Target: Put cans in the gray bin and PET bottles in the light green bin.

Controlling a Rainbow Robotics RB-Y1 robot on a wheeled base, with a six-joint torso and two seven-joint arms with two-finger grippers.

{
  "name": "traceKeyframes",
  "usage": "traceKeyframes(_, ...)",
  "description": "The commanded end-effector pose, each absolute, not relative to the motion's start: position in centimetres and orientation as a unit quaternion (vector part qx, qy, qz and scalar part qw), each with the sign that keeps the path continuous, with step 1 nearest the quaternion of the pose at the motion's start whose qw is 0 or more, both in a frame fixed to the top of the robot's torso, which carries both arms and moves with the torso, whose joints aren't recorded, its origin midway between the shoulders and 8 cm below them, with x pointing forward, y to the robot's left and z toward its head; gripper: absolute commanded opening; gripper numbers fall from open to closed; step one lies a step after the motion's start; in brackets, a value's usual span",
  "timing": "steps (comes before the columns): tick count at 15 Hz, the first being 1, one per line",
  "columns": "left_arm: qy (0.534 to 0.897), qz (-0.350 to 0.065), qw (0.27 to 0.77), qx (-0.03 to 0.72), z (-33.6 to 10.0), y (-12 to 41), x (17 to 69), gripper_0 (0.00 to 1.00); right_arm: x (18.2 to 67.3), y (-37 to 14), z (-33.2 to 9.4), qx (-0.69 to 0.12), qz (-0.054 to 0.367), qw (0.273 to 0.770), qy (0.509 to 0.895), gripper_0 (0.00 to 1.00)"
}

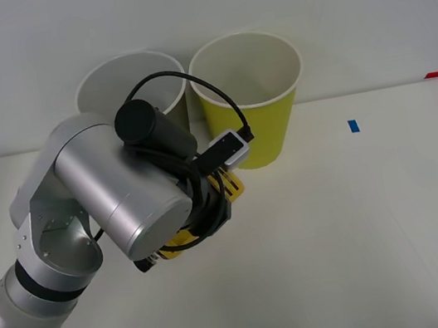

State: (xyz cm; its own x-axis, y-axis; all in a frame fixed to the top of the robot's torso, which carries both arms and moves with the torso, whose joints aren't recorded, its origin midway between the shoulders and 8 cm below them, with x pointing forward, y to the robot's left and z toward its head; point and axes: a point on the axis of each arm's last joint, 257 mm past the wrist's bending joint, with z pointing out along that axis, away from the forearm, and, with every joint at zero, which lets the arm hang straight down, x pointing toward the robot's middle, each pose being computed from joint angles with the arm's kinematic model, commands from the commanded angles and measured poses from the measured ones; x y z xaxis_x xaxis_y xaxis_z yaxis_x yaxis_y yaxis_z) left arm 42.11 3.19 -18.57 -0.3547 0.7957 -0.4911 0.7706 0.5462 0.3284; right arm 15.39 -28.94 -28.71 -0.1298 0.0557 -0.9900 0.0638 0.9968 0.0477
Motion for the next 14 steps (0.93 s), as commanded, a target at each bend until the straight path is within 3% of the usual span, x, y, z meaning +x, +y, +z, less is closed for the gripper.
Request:
traceKeyframes(1, 0.817, 0.017, 0.338, 0.468, -16.9, 4.5, 41.4, 0.00, 15.4, -28.9, -28.7, 0.040, -0.003, 0.658, 0.752, 0.00)
traceKeyframes(10, 0.776, 0.015, 0.455, 0.436, -8.1, 6.5, 40.5, 0.00, 15.4, -28.9, -28.7, 0.040, -0.003, 0.658, 0.752, 0.00)
traceKeyframes(14, 0.767, -0.051, 0.484, 0.418, -4.4, 6.5, 40.2, 0.00, 15.4, -28.9, -28.7, 0.040, -0.003, 0.658, 0.752, 0.00)
